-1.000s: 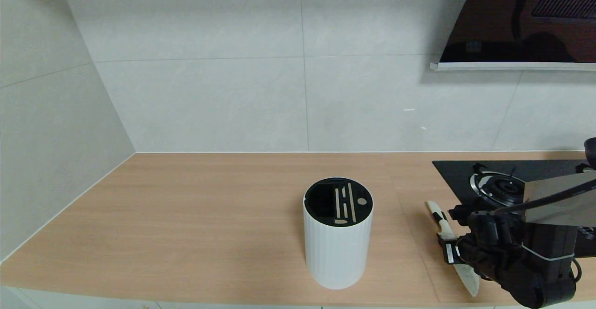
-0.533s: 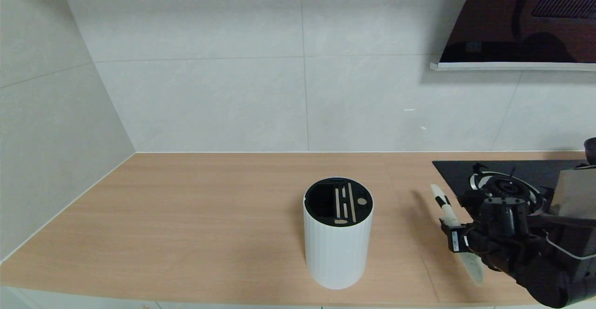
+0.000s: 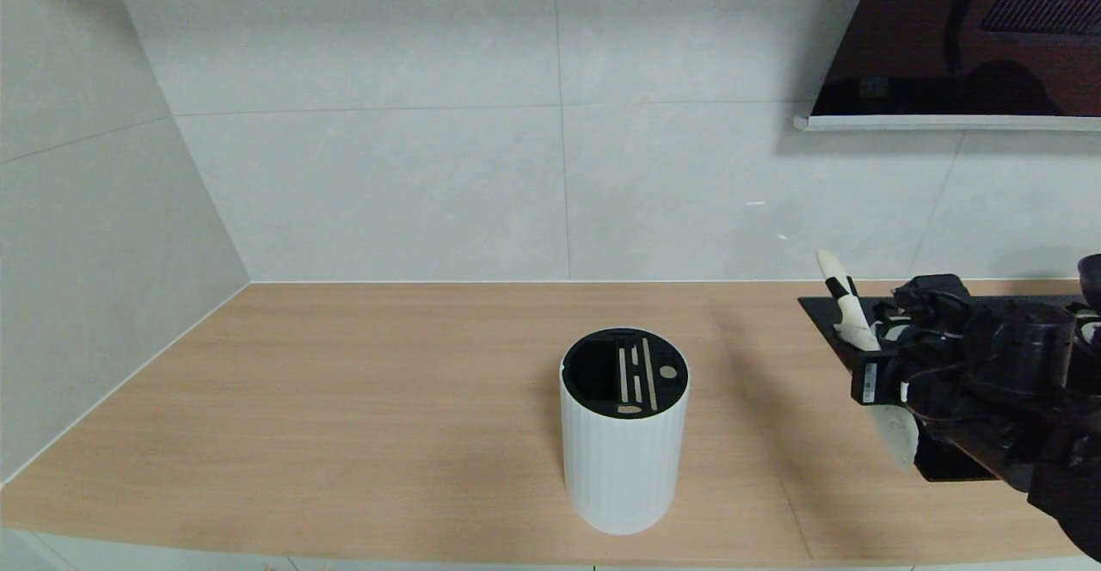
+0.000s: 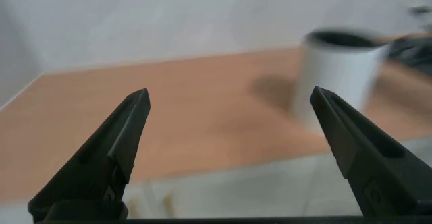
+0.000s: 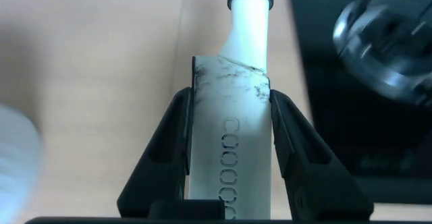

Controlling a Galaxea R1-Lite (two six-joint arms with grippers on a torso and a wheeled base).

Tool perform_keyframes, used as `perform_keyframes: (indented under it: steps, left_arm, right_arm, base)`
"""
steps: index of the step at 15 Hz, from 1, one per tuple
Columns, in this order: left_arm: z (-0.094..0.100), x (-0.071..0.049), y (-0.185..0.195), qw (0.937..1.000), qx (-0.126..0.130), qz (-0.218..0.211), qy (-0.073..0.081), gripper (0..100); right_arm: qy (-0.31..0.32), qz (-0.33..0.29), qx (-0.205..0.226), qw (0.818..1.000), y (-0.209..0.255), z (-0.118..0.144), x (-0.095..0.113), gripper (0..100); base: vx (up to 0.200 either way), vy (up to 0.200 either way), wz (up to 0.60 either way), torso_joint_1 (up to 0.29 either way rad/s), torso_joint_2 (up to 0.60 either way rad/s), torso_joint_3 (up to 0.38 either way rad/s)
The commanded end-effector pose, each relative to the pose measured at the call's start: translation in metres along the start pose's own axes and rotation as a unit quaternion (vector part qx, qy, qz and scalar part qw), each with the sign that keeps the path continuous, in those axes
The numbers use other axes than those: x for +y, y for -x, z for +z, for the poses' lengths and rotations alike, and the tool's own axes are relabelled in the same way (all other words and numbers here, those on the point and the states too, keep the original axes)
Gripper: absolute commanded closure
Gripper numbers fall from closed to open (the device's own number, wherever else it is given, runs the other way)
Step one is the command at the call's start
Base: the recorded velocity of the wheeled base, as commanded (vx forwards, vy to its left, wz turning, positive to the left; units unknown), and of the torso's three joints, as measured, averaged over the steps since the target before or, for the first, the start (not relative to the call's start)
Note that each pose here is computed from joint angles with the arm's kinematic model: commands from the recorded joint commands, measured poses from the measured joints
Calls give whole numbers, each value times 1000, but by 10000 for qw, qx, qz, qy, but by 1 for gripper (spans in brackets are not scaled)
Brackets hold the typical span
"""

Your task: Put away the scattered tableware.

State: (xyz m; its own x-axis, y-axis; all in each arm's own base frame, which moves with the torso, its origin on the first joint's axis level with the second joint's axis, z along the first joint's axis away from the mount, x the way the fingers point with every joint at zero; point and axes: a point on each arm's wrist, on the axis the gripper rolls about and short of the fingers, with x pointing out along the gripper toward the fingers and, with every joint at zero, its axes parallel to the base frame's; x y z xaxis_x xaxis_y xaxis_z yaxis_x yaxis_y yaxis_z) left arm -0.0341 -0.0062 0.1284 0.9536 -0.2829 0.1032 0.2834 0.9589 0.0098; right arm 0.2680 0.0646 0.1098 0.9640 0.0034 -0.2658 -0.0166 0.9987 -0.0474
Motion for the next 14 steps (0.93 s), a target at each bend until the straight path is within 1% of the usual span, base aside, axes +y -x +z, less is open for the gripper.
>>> perform_keyframes:
  steps: [1, 3, 4, 5, 6, 7, 8, 9, 10, 11, 12, 13, 14]
  left_arm:
    - [50, 5, -30, 9962, 522, -593, 360, 0]
    - [81, 14, -71, 9879, 1019, -1012, 580, 0]
    - [87, 18, -83, 9855, 1145, -1082, 632, 0]
    - [98, 23, -108, 9802, 1353, -1246, 728, 0]
    - [103, 27, -131, 9745, 1543, -1407, 818, 0]
    - [103, 28, -151, 9696, 1680, -1556, 867, 0]
    - [102, 29, -160, 9674, 1723, -1625, 897, 0]
    - [93, 24, -179, 9593, 1852, -1922, 925, 0]
    - [89, 17, -190, 9519, 1924, -2175, 973, 0]
    - [86, 11, -197, 9452, 1982, -2364, 1072, 0]
    - [84, 2, -200, 9354, 2055, -2590, 1256, 0]
    - [84, -6, -203, 9252, 2113, -2752, 1536, 0]
    - [84, -9, -206, 9207, 2131, -2800, 1687, 0]
  right_arm:
    - [-34, 442, -557, 9975, 30, 49, 18, 100]
    - [42, 701, -493, 9963, 43, 66, 30, 100]
    - [42, 769, -517, 9957, 45, 71, 34, 100]
    - [52, 906, -579, 9942, 47, 78, 41, 100]
    - [75, 1049, -626, 9925, 48, 82, 50, 100]
    - [99, 1199, -652, 9906, 46, 84, 60, 100]
    - [111, 1266, -661, 9897, 45, 85, 66, 100]
    - [152, 1490, -681, 9864, 45, 86, 81, 100]
    - [196, 1681, -663, 9833, 50, 85, 92, 100]
    - [229, 1827, -629, 9809, 56, 82, 99, 100]
    - [253, 1959, -593, 9785, 62, 79, 104, 100]
    - [210, 2134, -625, 9747, 71, 80, 111, 100]
    - [188, 2224, -608, 9729, 74, 79, 114, 100]
  base:
    - [0, 0, 0, 0, 0, 0]
    - [0, 0, 0, 0, 0, 0]
    - [0, 0, 0, 0, 0, 0]
    - [0, 0, 0, 0, 0, 0]
    - [0, 0, 0, 0, 0, 0]
    - [0, 0, 0, 0, 0, 0]
    - [0, 0, 0, 0, 0, 0]
    - [0, 0, 0, 0, 0, 0]
    - [0, 0, 0, 0, 0, 0]
    - [0, 0, 0, 0, 0, 0]
    - [0, 0, 0, 0, 0, 0]
    - [0, 0, 0, 0, 0, 0]
    - [0, 0, 0, 0, 0, 0]
